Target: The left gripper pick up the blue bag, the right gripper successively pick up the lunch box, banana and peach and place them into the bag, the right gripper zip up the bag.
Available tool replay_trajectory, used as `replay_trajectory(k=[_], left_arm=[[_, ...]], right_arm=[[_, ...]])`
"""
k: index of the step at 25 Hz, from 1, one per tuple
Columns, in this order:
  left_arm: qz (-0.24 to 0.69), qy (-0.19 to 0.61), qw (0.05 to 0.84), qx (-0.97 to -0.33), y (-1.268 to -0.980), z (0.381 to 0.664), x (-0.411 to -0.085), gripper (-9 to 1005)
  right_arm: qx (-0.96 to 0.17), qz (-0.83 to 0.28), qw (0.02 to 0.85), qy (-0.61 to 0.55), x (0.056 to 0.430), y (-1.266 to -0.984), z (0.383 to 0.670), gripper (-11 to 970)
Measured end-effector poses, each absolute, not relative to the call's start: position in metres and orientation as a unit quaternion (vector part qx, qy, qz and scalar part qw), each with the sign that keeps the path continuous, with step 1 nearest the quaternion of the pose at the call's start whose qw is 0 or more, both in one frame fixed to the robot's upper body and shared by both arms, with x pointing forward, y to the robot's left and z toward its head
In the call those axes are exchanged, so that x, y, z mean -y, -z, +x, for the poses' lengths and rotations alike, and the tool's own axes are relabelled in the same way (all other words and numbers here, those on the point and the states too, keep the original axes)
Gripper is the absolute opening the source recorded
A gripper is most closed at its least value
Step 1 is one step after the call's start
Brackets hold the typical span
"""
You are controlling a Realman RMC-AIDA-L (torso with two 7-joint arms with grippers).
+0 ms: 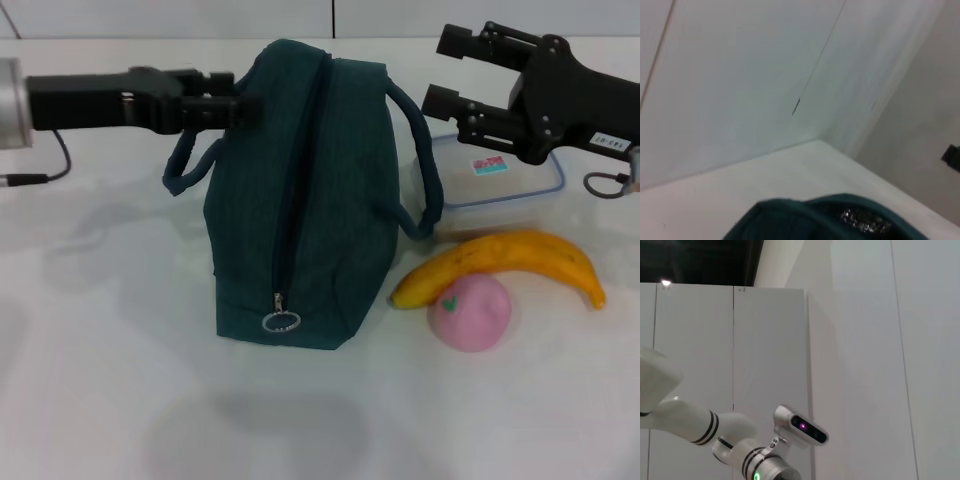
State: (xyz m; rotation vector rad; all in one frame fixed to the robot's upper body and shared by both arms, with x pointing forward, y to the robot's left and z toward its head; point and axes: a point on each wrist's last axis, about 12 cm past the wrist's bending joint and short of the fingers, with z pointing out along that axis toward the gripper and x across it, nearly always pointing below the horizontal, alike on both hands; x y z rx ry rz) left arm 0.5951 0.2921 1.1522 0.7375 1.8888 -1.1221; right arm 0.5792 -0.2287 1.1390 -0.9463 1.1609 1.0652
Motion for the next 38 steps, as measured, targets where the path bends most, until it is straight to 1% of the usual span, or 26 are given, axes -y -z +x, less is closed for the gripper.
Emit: replay_trajectory(k=[6,15,21,26,29,34,38], left_arm=[[0.288,0.442,0.382,-0.759,-1.145,0.597,-0.278,841],[0.311,0.431,0.406,-0.744,-1.142,0.595,-0.277,824],[0.328,0.412,0.425,-0.736,-1.129,0.593,-0.264,602],[0.328,0.413,0.427,-0.735,-1.127,0.592,-0.26,473],[0.323,0.416,0.431,-0.733,-1.128,0.593,-0.259,396],[0.312,0.421,0.435,-0.732,-1.125,0.589,-0.262,155],[0.314,0.427,0.431,-0.73,-1.125,0.587,-0.262,76]], right_arm=[[-0.504,-0.405,0.606,-0.464,0.228,-1.136,0.577,642],[-0.512,-0.392,0.607,-0.465,0.231,-1.126,0.568,639],[-0.517,-0.378,0.609,-0.468,0.234,-1.121,0.562,637],[-0.53,-0.341,0.623,-0.463,0.242,-1.111,0.553,635],[-0.543,-0.287,0.648,-0.451,0.254,-1.101,0.544,634],[-0.577,-0.189,0.667,-0.432,0.27,-1.08,0.527,633],[-0.611,-0.07,0.671,-0.414,0.283,-1.06,0.515,631]])
